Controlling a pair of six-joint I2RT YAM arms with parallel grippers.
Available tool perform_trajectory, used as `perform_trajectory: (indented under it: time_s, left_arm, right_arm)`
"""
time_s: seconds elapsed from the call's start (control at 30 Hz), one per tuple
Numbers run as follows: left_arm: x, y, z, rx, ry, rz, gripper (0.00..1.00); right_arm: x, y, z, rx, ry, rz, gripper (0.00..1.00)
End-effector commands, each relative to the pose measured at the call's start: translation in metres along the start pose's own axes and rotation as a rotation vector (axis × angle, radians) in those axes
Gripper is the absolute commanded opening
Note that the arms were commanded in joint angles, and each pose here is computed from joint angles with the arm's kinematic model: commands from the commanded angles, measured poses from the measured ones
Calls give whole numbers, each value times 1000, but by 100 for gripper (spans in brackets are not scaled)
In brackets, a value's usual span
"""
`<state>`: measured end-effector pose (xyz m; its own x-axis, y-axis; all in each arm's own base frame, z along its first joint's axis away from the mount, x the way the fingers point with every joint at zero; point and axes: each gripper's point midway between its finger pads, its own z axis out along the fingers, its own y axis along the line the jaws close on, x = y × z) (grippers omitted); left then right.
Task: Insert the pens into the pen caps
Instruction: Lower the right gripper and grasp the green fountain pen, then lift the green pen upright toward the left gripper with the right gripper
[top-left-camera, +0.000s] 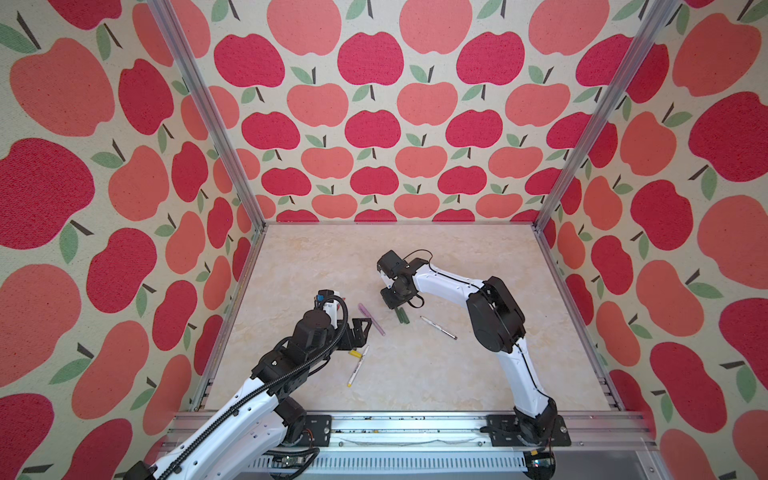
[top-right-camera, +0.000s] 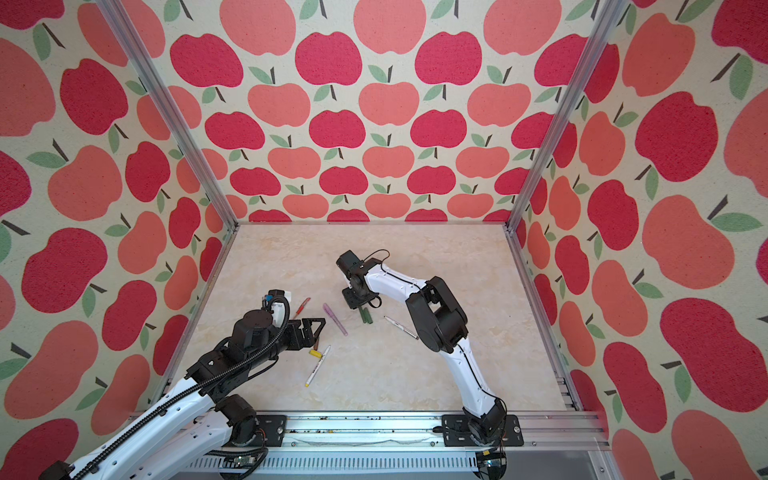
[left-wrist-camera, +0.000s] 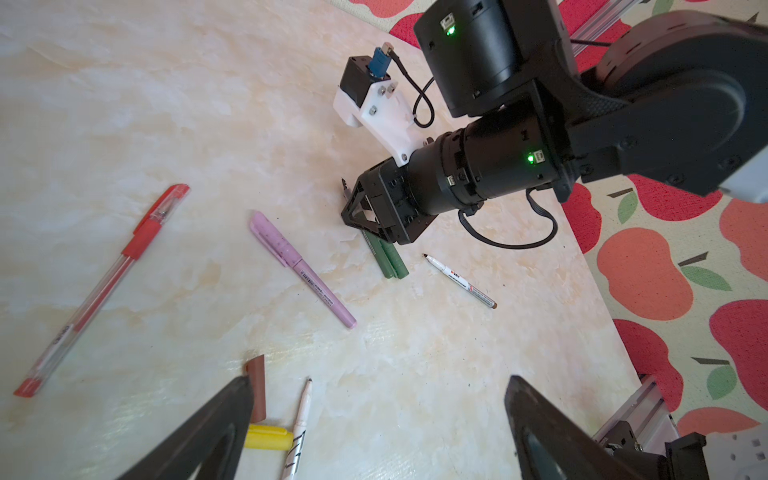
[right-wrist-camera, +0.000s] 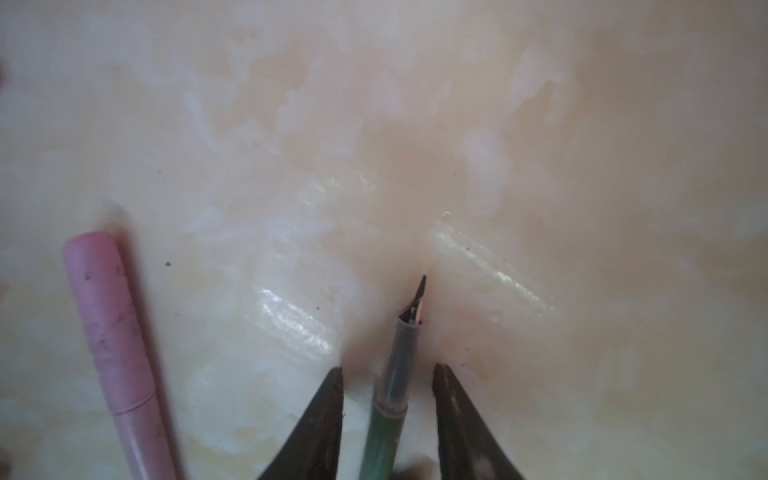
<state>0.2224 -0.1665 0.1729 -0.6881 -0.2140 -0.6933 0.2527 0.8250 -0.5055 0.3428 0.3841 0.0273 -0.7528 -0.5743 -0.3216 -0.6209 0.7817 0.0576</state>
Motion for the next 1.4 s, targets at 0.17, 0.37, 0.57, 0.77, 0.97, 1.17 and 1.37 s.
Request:
perform_trajectory:
  time_s: [0.17,0.37,0.57,0.77,0.97,1.17,1.37]
  left_arm:
    - [-10,-1,5,3,-25,-19,97]
    - [-16,-2,5,1,-36,-6,97]
    - [-17,-1,4,-4,-37,7,97]
    - [-22,-8,-2,42,-67,28,97]
    - [-39,-55,-16,304,-140,153,97]
    - [-50,-100,-31,548,-174,298,94]
    - [-61,-120,-32,655,-165,323,87]
  right_arm:
    - [12,-4,10,31,45,-17,26]
    - [12,-2,7,27,39,-10,14]
    - [-5,7,-9,-40,-25,50,9]
    - [-41,16,-58,-229,-173,176,6]
    - [-75,28,-155,-547,-433,258,5]
    - [-69,51,-236,-805,-581,170,5]
    - [-46,69,-282,-948,-655,84,5]
